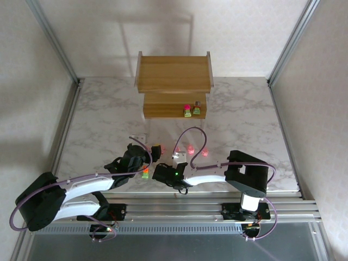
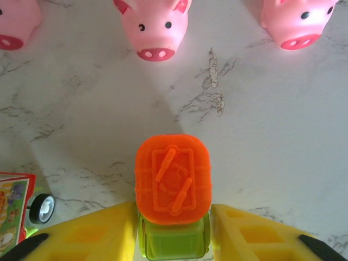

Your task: Place and organize the plastic toys onto the shelf

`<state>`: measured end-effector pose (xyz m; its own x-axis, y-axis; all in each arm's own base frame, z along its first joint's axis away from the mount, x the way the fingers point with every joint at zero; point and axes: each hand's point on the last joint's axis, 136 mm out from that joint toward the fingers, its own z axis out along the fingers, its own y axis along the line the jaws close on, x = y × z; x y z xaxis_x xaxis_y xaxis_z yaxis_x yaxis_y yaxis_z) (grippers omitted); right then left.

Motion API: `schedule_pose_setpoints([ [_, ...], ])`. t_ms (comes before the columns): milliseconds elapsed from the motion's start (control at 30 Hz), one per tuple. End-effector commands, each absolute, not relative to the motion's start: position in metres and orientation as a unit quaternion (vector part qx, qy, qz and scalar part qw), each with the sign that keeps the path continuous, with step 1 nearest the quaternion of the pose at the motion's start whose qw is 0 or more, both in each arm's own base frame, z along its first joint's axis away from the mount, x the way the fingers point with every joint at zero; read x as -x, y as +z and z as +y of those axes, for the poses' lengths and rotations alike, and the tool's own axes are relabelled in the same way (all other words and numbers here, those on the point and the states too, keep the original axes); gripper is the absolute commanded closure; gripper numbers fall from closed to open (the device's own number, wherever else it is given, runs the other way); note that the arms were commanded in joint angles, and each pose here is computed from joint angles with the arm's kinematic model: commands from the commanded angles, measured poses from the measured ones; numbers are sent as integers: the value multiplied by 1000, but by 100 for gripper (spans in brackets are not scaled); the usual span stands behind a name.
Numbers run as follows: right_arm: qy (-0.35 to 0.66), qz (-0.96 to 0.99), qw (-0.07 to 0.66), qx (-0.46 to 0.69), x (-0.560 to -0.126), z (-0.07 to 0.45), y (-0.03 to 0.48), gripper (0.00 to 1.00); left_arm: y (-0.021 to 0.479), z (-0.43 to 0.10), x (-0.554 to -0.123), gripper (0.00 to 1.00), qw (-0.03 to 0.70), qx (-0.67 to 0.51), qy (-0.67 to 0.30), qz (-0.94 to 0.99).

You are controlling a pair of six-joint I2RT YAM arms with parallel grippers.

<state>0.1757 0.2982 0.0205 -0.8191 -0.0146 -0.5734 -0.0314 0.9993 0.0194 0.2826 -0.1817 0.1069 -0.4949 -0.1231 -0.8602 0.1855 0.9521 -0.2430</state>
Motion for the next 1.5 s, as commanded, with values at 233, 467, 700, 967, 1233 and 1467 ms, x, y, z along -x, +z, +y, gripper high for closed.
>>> schedule_pose_setpoints([
  [233,-1,954,300,6,-179,290,9,61,112,-183,-288,13,504,-9,-160,849],
  [467,-3,954,299,7,-178,289,8,67,112,-183,-288,13,504,-8,-160,849],
  [700,-4,950,311,10,-181,286,17,72,112,-183,-287,13,504,-9,-160,849],
  [967,1,940,342,16,-188,283,52,73,112,-183,-287,13,504,-9,-160,849],
  [1233,2,922,388,25,-198,274,107,73,112,-184,-287,13,503,-11,-162,849],
  [1467,13,899,436,32,-223,270,170,73,114,-190,-285,13,502,-20,-179,846],
])
